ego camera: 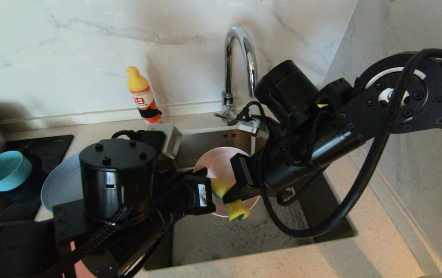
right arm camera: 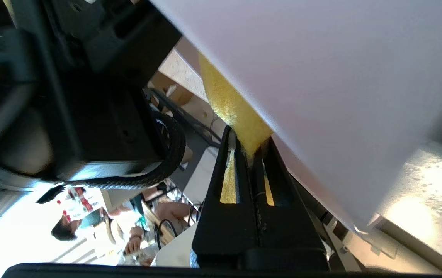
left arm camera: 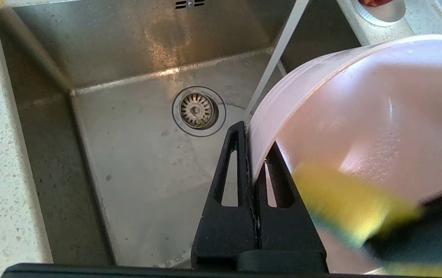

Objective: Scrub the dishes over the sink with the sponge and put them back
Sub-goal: Wipe the bowl

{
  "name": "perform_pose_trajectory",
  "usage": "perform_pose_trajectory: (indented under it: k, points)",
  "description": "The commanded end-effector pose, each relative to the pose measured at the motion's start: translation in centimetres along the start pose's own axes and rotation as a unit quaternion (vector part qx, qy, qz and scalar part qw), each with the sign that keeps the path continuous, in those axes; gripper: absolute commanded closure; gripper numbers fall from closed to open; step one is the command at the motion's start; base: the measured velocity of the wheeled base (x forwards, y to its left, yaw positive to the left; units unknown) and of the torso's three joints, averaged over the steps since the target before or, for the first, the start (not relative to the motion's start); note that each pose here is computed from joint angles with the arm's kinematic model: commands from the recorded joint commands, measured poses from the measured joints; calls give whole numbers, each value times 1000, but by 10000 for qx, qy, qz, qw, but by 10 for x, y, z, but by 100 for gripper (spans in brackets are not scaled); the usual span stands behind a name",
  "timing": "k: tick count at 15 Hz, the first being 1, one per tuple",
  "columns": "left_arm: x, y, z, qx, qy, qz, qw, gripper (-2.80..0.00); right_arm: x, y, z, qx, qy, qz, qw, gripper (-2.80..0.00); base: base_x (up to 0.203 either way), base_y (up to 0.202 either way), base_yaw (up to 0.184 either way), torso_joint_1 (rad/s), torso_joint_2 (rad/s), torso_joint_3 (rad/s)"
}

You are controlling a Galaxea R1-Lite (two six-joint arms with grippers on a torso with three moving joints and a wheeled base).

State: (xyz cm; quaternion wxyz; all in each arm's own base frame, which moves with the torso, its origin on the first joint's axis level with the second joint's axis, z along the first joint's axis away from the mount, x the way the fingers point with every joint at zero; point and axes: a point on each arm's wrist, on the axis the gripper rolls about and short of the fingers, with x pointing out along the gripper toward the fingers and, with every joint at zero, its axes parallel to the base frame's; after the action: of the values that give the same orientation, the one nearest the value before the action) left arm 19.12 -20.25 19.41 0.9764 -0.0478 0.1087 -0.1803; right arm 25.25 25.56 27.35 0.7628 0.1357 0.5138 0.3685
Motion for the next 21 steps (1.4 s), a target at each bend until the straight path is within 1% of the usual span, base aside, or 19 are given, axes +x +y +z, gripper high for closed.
perform_pose_trajectory:
  k: [1,5,9,12,15,19,21]
  points:
    - [0,0,0,-15,-18,12,10000,0,-19,-4,4,71,-227,9,9997,0,0,0,0,0,0,0]
    - [0,1,-2,10,14,28,10000,0,-42,-7,9,76,-603,77,9981,0,0,0,0,0,0,0]
    - [0,1,-5,22,67,41,10000,0,-54,-5,8,51,-748,117,9971,0,0,0,0,0,0,0]
    - [0,1,-5,17,58,44,10000,0,-69,-9,8,117,-883,78,9960,0,0,0,0,0,0,0]
    - [1,3,-2,-16,14,72,10000,0,-80,-13,1,221,-843,-15,9962,0,0,0,0,0,0,0]
    - [1,4,2,-49,-51,97,9999,0,-83,-22,-6,355,-740,-152,9965,0,0,0,0,0,0,0]
    - [3,7,5,-75,-85,144,9998,0,-94,-24,-10,366,-832,-161,9957,0,0,0,0,0,0,0]
